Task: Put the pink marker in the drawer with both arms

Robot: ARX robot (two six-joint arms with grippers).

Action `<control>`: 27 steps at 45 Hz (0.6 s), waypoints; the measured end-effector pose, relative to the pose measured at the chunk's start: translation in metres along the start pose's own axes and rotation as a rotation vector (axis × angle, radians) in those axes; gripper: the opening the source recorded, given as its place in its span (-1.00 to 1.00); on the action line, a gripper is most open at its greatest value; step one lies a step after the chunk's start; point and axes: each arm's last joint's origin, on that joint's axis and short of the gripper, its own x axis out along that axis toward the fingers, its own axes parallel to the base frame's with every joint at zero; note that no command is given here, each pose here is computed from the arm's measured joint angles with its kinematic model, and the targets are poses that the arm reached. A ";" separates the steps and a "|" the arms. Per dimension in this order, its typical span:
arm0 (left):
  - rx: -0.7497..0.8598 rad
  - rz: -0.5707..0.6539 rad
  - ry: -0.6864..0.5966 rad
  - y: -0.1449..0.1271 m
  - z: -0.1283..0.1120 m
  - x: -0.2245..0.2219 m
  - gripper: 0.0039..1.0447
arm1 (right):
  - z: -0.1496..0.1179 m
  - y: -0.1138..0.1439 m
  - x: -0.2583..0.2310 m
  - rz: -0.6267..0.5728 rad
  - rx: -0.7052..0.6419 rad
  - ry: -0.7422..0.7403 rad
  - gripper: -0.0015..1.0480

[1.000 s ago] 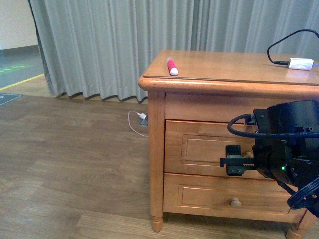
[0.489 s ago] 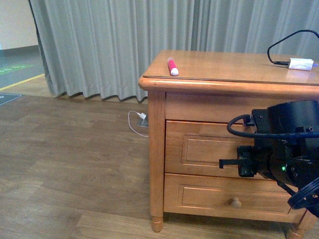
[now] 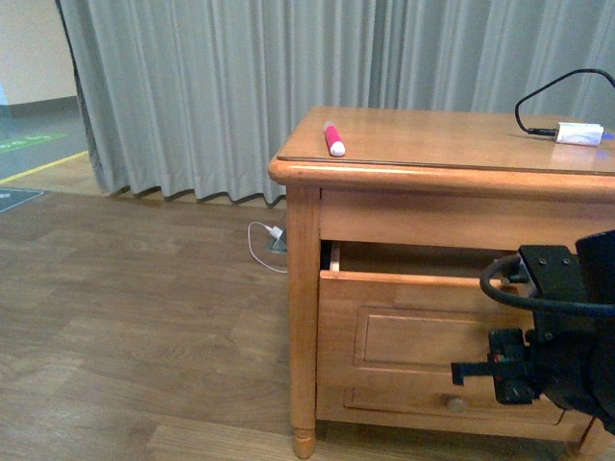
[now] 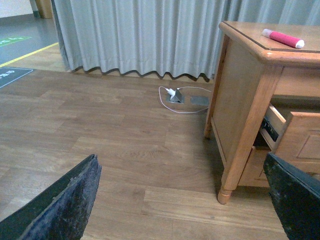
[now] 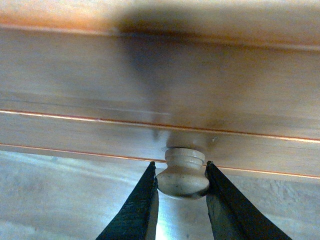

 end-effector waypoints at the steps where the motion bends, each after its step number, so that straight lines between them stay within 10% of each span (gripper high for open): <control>1: 0.000 0.000 0.000 0.000 0.000 0.000 0.89 | -0.004 0.000 -0.006 0.004 -0.002 0.012 -0.57; 16: 0.000 0.000 0.000 0.000 0.000 0.000 0.89 | -0.036 -0.003 -0.058 0.036 -0.028 0.073 -0.58; 27: 0.000 0.000 0.000 0.000 0.000 0.000 0.89 | -0.027 -0.009 -0.084 0.019 0.008 0.015 0.08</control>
